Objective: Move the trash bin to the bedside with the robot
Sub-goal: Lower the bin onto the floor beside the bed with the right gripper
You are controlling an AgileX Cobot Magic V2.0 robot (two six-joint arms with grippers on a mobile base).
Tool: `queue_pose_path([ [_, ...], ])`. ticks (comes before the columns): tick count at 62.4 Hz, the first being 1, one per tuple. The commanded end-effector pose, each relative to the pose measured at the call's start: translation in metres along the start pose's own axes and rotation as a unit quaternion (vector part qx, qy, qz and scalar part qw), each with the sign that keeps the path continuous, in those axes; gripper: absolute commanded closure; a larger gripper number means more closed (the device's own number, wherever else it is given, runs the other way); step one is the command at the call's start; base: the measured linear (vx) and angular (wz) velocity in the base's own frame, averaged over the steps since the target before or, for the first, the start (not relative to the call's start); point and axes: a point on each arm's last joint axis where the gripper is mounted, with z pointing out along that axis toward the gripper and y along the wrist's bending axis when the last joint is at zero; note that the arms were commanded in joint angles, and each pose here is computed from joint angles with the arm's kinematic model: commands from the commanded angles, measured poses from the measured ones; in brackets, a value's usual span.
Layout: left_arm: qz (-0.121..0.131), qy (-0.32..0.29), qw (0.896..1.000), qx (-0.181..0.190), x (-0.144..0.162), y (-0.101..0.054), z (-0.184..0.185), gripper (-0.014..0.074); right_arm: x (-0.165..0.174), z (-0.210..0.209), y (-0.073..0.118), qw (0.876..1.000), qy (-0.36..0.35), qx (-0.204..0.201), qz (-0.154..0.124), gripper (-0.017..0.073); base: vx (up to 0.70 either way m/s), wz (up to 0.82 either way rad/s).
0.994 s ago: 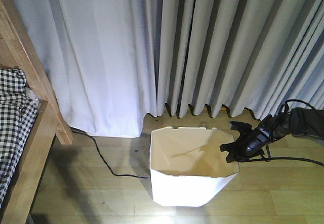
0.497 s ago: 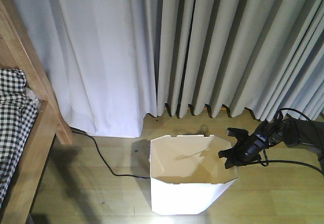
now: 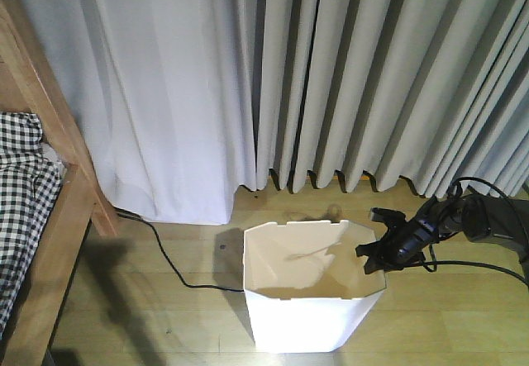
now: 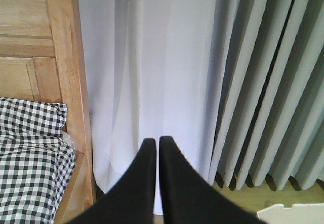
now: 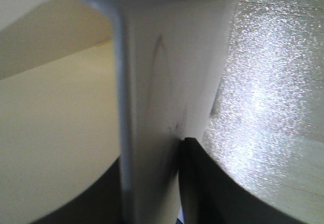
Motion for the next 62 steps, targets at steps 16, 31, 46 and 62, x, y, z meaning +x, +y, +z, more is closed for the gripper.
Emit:
queue_pose_path([
  [16, -0.005, -0.032, 0.999, 0.002, -0.001, 0.000, 0.000, 0.0599, -0.033, -0.041, 0.010, 0.999, -0.046, -0.011, -0.010, 0.0270, 0.00, 0.00],
  [31, -0.005, -0.032, 0.999, 0.002, -0.001, 0.000, 0.000, 0.0599, -0.037, -0.043, 0.010, 0.999, -0.050, -0.012, -0.007, 0.0166, 0.00, 0.00],
  [46, -0.005, -0.032, 0.999, 0.002, -0.001, 0.000, 0.000, 0.0599, -0.047, -0.051, 0.009, 0.998, -0.062, 0.000, -0.015, 0.0118, 0.00, 0.00],
  [62, -0.005, -0.032, 0.999, 0.002, -0.001, 0.000, 0.000, 0.0599, -0.047, -0.051, 0.011, 0.998, -0.063, -0.014, 0.019, 0.0119, 0.00, 0.00],
])
